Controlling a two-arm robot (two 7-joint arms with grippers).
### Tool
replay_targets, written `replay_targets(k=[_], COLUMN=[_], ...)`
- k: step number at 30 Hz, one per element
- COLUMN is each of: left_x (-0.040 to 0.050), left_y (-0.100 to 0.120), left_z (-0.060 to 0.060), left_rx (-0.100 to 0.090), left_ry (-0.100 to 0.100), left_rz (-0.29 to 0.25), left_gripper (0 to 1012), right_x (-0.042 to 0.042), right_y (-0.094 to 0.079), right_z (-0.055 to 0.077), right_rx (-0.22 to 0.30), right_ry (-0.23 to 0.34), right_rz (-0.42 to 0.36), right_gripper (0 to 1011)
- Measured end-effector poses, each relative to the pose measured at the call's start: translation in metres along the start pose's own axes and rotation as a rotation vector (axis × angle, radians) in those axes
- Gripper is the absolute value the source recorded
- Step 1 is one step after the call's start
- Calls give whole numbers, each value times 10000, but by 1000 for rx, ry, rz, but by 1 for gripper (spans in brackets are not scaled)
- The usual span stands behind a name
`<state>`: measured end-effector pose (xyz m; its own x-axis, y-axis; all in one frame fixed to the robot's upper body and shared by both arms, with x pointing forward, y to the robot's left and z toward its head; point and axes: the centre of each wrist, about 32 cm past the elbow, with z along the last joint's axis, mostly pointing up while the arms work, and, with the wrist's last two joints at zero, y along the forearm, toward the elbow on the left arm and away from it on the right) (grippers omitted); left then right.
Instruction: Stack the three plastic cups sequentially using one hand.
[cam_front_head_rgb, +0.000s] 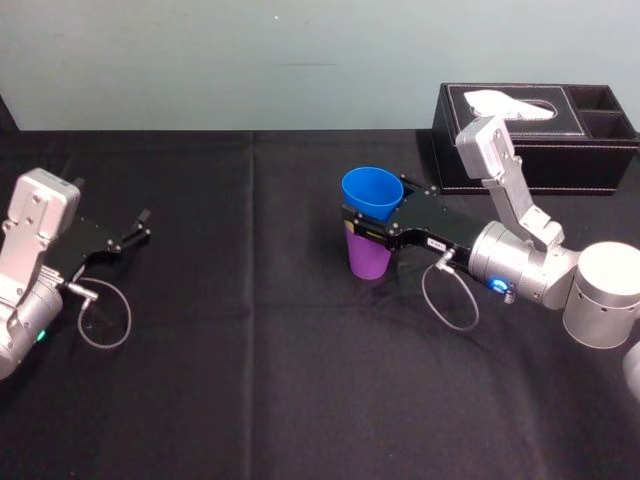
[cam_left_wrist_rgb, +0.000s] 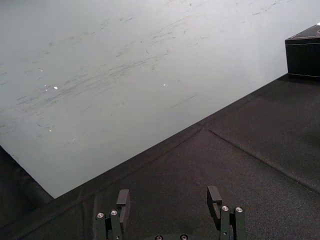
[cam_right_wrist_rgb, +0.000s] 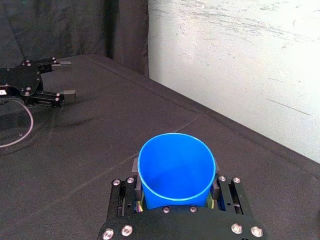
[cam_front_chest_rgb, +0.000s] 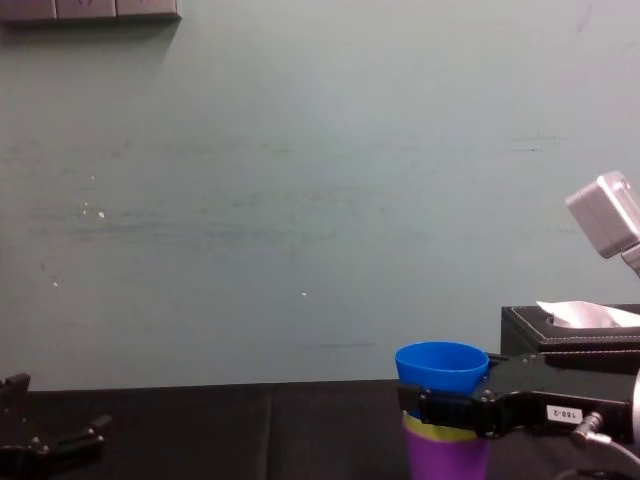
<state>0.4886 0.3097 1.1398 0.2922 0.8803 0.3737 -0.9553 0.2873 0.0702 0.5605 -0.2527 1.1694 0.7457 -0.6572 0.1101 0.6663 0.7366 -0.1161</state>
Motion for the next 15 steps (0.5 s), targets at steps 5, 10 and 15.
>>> replay_targets(k=[5,10,15], left_x=[0,0,0], left_y=[0,0,0], left_z=[0,0,0], left_rx=[0,0,0], left_ry=[0,0,0], left_rz=[0,0,0], left_gripper=[1011,1011,1011], right_x=[1,3,4], right_y=[-2,-3,-4], right_z=[-1,0,2], right_rx=[0,0,1], right_ry=[0,0,1], right_rz=[0,-1,-2], right_gripper=[778,911,1002])
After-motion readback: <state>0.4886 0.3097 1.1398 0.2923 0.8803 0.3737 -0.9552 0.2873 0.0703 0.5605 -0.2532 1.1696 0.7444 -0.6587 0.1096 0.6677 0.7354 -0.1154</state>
